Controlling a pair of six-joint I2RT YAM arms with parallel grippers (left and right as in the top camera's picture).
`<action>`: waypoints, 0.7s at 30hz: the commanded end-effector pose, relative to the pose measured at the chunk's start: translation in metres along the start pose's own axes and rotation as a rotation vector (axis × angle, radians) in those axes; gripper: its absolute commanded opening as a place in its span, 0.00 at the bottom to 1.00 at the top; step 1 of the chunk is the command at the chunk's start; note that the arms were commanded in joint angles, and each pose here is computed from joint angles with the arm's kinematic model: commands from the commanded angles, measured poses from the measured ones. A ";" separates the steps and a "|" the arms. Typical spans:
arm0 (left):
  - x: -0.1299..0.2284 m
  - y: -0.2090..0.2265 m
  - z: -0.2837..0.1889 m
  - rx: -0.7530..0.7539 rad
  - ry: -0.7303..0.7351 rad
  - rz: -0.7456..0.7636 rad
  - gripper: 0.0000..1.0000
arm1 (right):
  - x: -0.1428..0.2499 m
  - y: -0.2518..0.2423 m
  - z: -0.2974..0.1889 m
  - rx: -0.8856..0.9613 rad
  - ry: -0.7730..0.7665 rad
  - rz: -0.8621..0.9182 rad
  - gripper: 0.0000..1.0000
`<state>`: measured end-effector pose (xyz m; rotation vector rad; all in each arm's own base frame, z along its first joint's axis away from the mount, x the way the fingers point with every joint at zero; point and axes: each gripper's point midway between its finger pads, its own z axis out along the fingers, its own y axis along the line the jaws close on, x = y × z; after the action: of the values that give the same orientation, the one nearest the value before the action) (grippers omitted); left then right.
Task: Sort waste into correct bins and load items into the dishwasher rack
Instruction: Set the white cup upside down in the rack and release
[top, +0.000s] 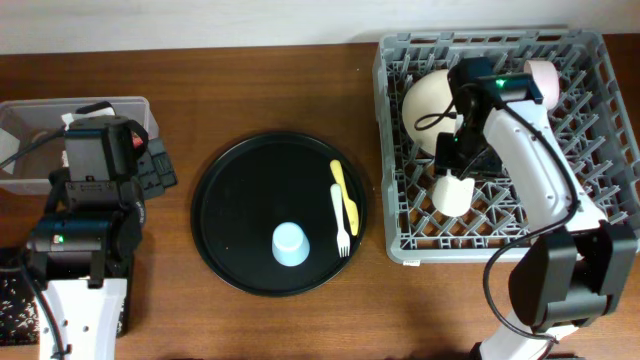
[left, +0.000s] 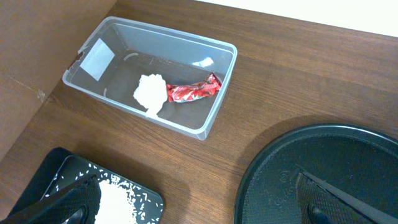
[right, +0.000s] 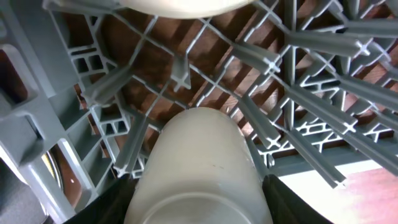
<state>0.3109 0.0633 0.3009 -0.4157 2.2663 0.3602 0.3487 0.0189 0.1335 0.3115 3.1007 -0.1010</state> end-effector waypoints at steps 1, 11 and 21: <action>-0.002 0.005 -0.003 -0.015 -0.010 -0.016 0.99 | -0.007 -0.004 0.000 0.015 -0.032 0.007 0.31; -0.002 0.005 -0.003 -0.015 -0.010 -0.016 0.99 | 0.000 -0.004 0.019 0.022 -0.007 0.002 0.37; -0.002 0.005 -0.003 -0.015 -0.010 -0.016 0.99 | 0.003 -0.004 0.016 0.016 0.001 -0.023 0.86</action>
<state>0.3110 0.0633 0.3009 -0.4158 2.2659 0.3601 0.3465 0.0168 0.1124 0.3023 3.1090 -0.1207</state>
